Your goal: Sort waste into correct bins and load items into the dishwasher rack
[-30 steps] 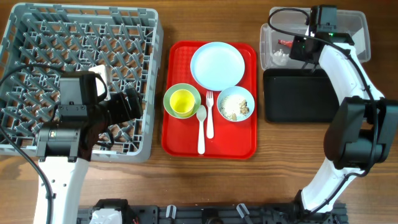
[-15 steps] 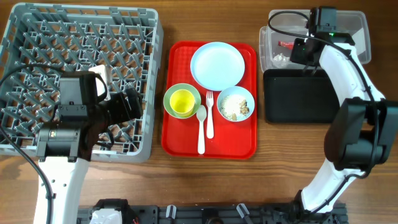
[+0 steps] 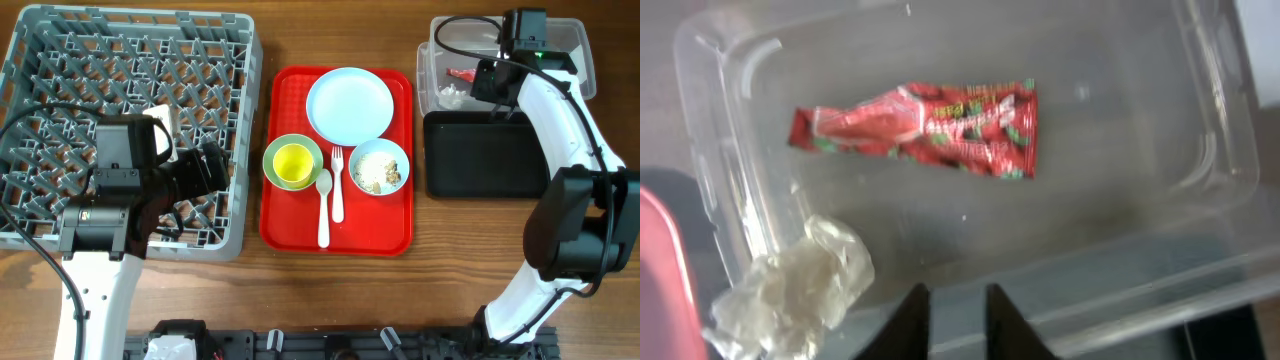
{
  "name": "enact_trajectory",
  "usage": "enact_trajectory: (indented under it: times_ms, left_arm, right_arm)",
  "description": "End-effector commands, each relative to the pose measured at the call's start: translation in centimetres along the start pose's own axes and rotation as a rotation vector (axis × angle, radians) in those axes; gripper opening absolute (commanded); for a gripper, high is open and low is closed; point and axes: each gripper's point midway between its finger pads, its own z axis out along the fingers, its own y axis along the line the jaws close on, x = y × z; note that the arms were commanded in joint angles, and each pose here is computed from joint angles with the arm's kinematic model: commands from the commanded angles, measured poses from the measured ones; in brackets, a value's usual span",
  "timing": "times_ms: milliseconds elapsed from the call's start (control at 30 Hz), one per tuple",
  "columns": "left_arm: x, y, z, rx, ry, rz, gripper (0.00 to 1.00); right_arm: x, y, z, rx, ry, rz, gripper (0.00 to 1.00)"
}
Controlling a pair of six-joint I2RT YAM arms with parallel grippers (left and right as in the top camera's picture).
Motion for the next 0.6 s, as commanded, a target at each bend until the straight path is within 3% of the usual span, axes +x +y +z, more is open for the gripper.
enact_trajectory:
  times_ms: [0,133,267,567]
  left_arm:
    - [-0.4,-0.5,-0.4,0.019,-0.01,-0.007,1.0]
    - [-0.4,-0.5,-0.4,0.019,-0.01,-0.007,1.0]
    - [-0.4,-0.5,-0.4,0.019,-0.01,-0.007,1.0]
    - [-0.4,-0.5,-0.4,0.019,-0.01,-0.007,1.0]
  right_arm:
    - [-2.3,-0.8,-1.1,0.03,-0.097,-0.003,0.25]
    - [-4.7,-1.3,-1.3,0.029,-0.191,0.026,0.27]
    - [-5.8,-1.6,-1.2,-0.037,-0.223,0.036,0.23]
    - [-8.7,-2.9,-4.6,-0.055,-0.223,-0.044,0.37]
